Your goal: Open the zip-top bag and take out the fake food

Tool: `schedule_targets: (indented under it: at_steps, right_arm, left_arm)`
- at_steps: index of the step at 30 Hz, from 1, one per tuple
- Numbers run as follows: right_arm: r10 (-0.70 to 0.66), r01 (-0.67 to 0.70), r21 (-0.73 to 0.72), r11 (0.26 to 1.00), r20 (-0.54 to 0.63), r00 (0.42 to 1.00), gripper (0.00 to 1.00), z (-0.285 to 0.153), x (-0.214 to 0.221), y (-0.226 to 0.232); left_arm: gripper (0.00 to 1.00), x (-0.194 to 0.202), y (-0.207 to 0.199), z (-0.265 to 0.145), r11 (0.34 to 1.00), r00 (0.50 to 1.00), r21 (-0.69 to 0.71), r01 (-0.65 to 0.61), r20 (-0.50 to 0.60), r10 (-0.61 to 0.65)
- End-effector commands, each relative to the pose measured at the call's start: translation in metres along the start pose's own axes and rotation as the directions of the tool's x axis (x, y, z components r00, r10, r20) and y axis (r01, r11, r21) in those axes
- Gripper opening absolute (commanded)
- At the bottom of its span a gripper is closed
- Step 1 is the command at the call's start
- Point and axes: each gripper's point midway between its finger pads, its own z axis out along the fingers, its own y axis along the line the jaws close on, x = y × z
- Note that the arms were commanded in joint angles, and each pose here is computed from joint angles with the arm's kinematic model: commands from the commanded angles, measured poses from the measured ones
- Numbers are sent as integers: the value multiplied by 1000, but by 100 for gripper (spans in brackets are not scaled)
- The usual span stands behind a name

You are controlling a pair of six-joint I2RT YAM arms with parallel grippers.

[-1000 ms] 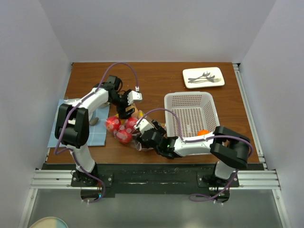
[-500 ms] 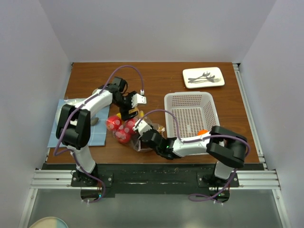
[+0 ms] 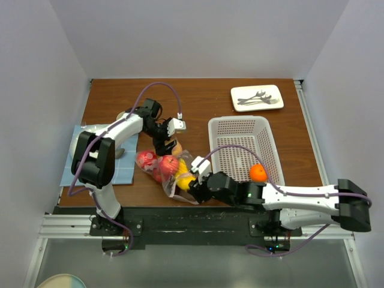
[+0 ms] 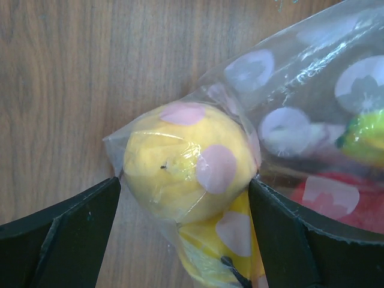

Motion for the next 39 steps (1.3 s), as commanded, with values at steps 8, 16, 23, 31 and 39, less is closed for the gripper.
schedule_targets:
  at_steps: [8,16,23,31,39]
  right_arm:
    - [219,-202,-215,956,59,974,0,-84,-57,24]
    - [200,-203,-253,946,-38,979,0,-45,-53,54]
    - [96,-96,-10,995,27,995,0,-105,-103,-6]
    - [169,-258,229,939,346,923,0,-199,-128,-99]
    - [52,-233,707,668,268,962,0,-180,-81,-162]
  left_arm:
    - [93,44,19,5,995,989,-100,-11,-151,-4]
    - [92,42,18,1,994,989,-111,-19,-150,2]
    - [93,49,15,-2,992,985,-124,-36,-171,14]
    - [94,24,10,-13,994,995,-112,4,-102,-16]
    - [100,-49,-5,-64,995,996,-90,29,83,-21]
